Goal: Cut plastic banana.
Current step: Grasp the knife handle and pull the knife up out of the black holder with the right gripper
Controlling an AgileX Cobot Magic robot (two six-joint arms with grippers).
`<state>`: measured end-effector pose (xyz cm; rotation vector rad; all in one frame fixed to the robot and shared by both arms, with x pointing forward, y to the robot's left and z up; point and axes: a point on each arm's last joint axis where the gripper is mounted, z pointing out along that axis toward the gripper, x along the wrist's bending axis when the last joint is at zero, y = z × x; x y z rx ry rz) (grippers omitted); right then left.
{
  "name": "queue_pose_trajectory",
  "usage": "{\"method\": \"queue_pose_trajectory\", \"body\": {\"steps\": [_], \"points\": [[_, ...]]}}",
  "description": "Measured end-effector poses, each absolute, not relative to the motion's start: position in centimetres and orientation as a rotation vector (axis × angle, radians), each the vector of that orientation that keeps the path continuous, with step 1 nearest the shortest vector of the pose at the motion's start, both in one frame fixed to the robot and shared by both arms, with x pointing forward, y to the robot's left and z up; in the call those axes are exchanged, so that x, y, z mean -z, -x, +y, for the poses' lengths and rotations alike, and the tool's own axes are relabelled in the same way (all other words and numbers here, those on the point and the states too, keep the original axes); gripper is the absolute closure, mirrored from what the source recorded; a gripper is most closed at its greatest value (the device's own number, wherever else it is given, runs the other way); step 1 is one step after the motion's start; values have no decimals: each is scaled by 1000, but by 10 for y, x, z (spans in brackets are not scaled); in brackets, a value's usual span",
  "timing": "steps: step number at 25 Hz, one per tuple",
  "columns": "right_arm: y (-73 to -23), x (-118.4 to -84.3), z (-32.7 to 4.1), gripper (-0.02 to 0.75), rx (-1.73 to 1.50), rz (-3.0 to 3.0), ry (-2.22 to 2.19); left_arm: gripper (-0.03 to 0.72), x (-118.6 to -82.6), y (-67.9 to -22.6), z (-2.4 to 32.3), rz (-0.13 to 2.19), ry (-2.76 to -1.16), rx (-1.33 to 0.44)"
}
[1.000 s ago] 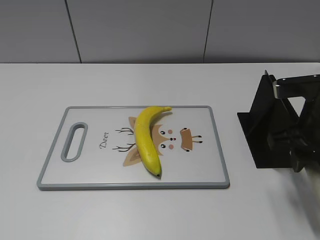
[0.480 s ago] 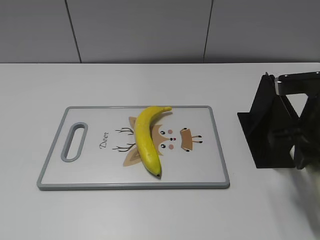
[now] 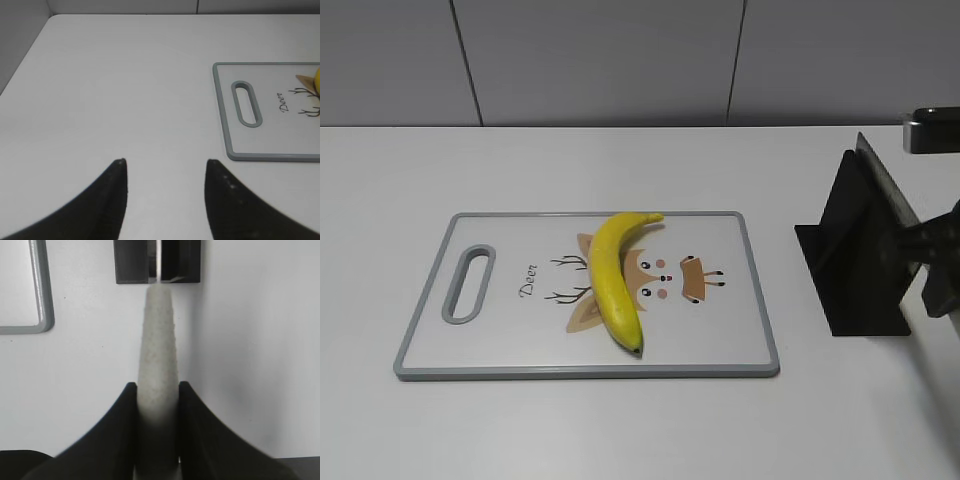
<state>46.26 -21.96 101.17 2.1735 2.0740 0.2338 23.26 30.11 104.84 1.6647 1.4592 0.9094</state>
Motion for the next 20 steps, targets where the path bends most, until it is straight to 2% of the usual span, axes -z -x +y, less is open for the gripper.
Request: {"method": "queue_pose_trajectory", "body": {"steps": [15,20], "points": [[-454,-1032,-222,557,-320,2093,-2111,198,-1048,-233,301,1459,-1665,-909],[-452,-1052,-223,557,-397,2082,-2068,198,-1048,-233,301,1459,-1665,-909]]}}
